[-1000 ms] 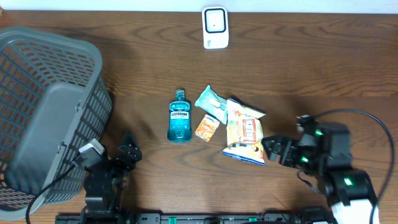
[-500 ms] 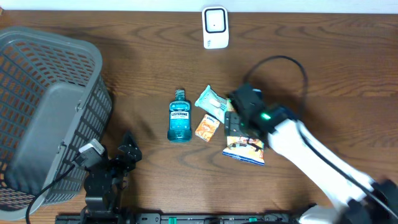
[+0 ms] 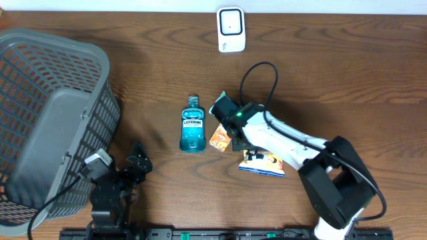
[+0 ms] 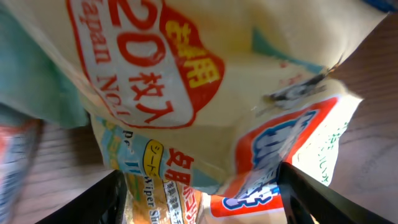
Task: Scan the item barcode
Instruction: 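Reach the right gripper over the yellow wet-wipes bag and grasp it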
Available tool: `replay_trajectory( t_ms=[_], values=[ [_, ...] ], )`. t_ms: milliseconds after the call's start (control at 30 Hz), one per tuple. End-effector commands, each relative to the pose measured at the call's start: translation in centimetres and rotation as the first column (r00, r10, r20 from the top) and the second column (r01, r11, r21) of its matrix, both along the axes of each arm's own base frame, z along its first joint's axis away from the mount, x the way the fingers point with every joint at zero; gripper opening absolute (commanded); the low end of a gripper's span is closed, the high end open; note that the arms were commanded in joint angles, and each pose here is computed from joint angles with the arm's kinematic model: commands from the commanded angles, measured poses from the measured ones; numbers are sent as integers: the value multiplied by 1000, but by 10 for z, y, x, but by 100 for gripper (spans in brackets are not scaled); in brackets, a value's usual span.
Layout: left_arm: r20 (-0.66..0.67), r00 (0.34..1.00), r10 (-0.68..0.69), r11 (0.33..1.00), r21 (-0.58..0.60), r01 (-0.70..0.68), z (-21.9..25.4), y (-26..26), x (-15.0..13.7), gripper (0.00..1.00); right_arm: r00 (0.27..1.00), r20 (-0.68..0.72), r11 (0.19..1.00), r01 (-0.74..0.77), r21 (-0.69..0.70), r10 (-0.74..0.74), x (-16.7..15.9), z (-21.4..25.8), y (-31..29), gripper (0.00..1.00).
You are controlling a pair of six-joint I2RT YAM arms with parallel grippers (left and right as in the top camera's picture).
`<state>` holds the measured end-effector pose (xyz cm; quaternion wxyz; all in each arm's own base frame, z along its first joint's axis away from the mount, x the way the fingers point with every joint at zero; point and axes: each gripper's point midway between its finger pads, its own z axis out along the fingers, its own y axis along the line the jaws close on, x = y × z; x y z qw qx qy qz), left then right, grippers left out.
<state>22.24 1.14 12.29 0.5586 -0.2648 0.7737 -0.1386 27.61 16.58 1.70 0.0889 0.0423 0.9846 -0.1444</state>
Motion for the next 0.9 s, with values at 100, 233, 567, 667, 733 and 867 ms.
replay_trajectory(
  t_ms=[100,233,567,667,733,867],
  values=[
    [-26,1000,15,1000,4,-15,-8,3,-2,98,1000,-16,996,10,-92,-12,-5,-18,-8,77],
    [-26,1000,15,1000,4,-15,-8,3,-2,98,998,-58,991,7,-131,-15,-12,-25,-15,78],
    [-26,1000,15,1000,4,-15,-8,3,-2,98,995,-89,989,31,-144,-44,-22,-28,-17,34],
    [-26,1000,15,1000,4,-15,-8,3,-2,98,993,-111,991,34,-127,-48,-25,-28,-14,14],
    [-25,1000,15,1000,4,-15,-8,3,-2,98,990,-133,995,31,-93,-43,-27,-28,-8,1],
    [-26,1000,15,1000,4,-15,-8,3,-2,98,973,-219,990,-50,129,77,-26,-16,25,1]
  ],
)
